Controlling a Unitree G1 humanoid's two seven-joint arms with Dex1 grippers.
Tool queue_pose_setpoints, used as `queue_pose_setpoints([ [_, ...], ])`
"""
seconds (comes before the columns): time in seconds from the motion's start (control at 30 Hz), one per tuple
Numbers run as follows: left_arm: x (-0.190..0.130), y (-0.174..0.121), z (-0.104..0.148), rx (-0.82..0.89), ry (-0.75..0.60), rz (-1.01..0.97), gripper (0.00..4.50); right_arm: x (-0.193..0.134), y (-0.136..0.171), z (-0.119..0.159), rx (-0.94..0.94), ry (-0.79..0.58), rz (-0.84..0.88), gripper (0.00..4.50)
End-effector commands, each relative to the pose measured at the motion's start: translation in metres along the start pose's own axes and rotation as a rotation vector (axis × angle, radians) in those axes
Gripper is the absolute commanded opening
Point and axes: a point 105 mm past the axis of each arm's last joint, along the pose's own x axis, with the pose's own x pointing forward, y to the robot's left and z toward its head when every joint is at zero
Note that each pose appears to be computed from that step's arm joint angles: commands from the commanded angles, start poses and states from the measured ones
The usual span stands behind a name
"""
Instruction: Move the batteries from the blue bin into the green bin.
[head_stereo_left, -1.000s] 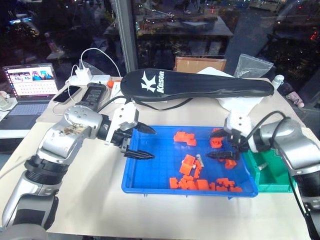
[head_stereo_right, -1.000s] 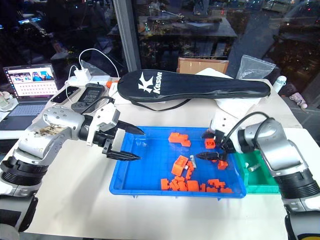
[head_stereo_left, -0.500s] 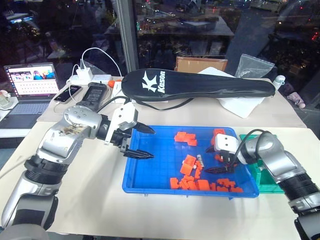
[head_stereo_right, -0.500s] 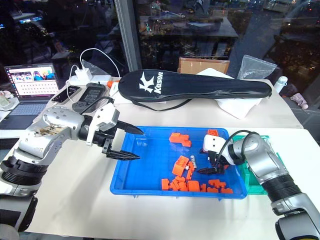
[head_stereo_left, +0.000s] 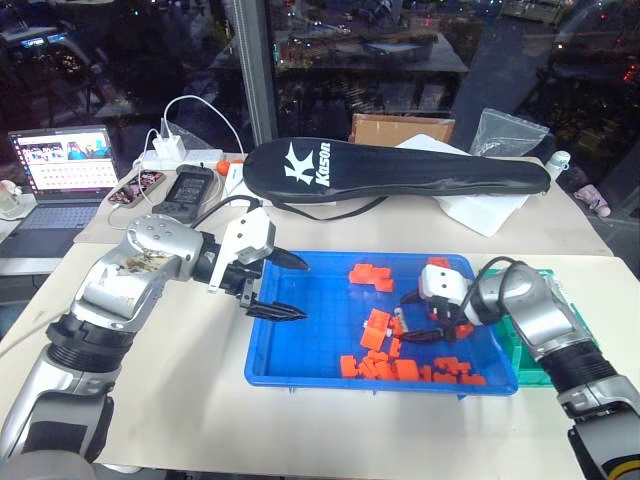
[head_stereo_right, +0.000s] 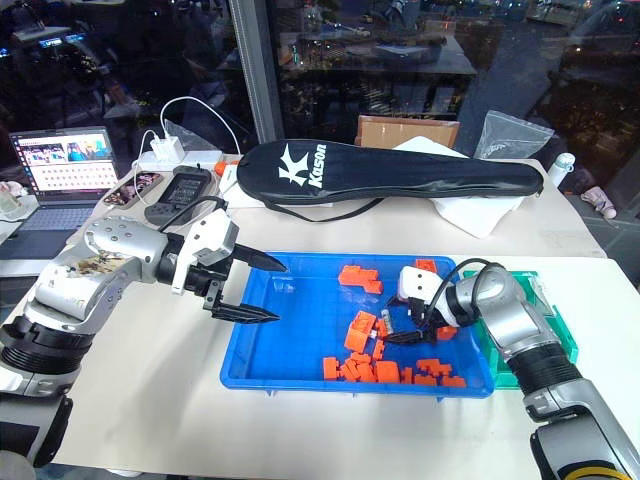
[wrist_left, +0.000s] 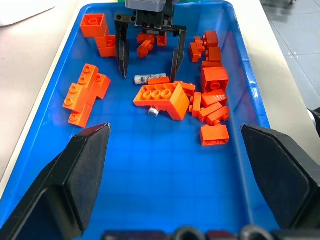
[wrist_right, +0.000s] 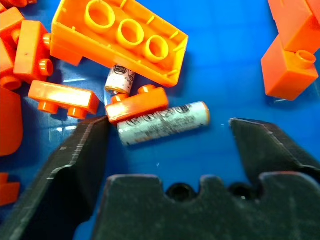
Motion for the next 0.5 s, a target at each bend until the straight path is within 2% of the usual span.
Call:
queue_pose_setpoints([
  [0.03,-0.005,0.001,0.010,0.048,-0.008,0.021,4.50,-0.009,-0.004,0.009,-0.021,-0.016,-0.024,2.50],
  [0.33,0.000,0.003,0.011,0.055,-0.020,0.000,4.50,-0.060,-0.012,0.033,-0.013,-0.013,-0.121,2.50],
  [0.5,0.006,0.004,0.012,0.067,-0.032,-0.030,4.50,-0.136,-0.026,0.033,0.046,0.087,-0.323,2.50],
])
